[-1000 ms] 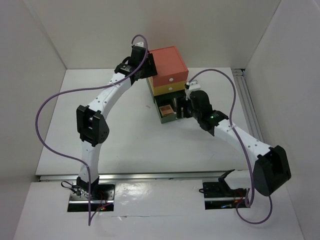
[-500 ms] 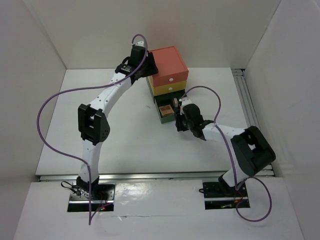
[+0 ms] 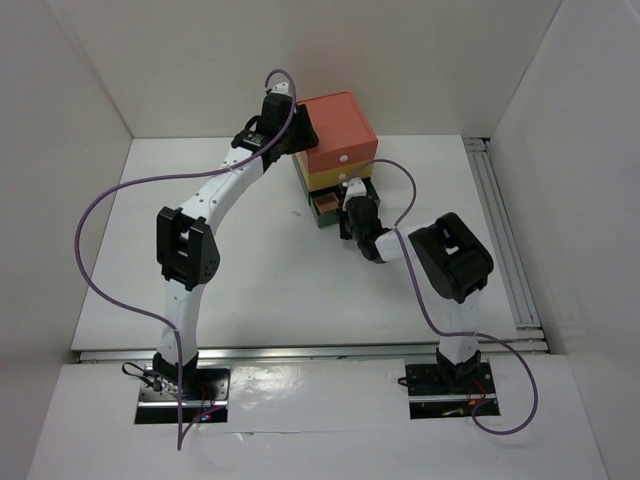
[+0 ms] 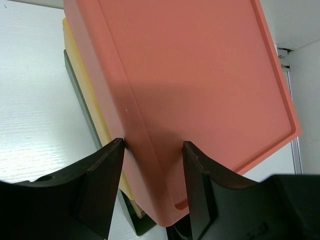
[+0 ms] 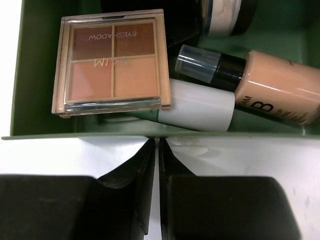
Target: Organize the makeup
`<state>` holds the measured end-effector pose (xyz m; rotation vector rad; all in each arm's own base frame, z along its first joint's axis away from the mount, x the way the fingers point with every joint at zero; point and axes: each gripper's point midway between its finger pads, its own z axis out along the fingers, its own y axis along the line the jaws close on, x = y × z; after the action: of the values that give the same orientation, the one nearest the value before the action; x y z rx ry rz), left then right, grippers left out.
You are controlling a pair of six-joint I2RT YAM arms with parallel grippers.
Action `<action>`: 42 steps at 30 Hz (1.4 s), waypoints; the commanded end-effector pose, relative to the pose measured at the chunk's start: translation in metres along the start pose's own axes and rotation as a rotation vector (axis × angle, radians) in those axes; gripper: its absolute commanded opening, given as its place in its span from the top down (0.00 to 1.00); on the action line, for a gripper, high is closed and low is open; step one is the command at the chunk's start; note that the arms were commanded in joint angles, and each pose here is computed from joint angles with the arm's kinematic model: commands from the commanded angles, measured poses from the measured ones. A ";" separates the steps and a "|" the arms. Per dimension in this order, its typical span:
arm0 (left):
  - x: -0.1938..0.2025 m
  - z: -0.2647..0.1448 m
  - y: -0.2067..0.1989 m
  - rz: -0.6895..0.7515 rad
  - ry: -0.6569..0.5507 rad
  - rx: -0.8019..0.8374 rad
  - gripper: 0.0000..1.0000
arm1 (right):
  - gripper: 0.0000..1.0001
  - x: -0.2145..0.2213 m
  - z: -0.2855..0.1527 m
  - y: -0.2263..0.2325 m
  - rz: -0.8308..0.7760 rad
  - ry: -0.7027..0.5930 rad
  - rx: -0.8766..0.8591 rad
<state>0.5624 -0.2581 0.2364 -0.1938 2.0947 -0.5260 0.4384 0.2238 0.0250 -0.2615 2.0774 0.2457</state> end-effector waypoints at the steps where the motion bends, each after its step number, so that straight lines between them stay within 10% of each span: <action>1: 0.046 0.011 0.020 0.026 0.139 -0.045 0.38 | 0.86 -0.071 0.021 -0.005 0.071 -0.242 0.047; 16: 0.072 0.019 0.034 0.029 0.210 -0.076 0.42 | 0.56 -0.139 0.057 -0.013 0.208 -0.566 0.129; 26: 0.022 -0.009 0.017 0.050 0.086 -0.065 0.29 | 0.44 -0.130 0.000 -0.005 0.203 -0.477 0.087; 29: -0.036 -0.032 -0.002 0.082 -0.034 -0.013 0.00 | 0.32 -0.134 -0.031 -0.013 0.189 -0.416 0.122; 32: -0.095 -0.080 -0.024 0.111 -0.178 0.041 0.00 | 0.00 -0.122 -0.063 -0.030 0.206 -0.328 0.156; 36: -0.125 -0.145 -0.021 0.136 -0.282 0.026 0.00 | 0.00 -0.134 -0.117 -0.061 0.287 -0.306 0.205; 42: -0.054 -0.217 0.051 0.057 -0.236 -0.154 0.00 | 0.00 -0.103 -0.167 -0.126 0.367 -0.177 0.399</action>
<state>0.4504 -0.1645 0.3781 -0.1694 1.8854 -0.3849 0.4182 0.0981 0.2297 0.2918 1.7544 0.1933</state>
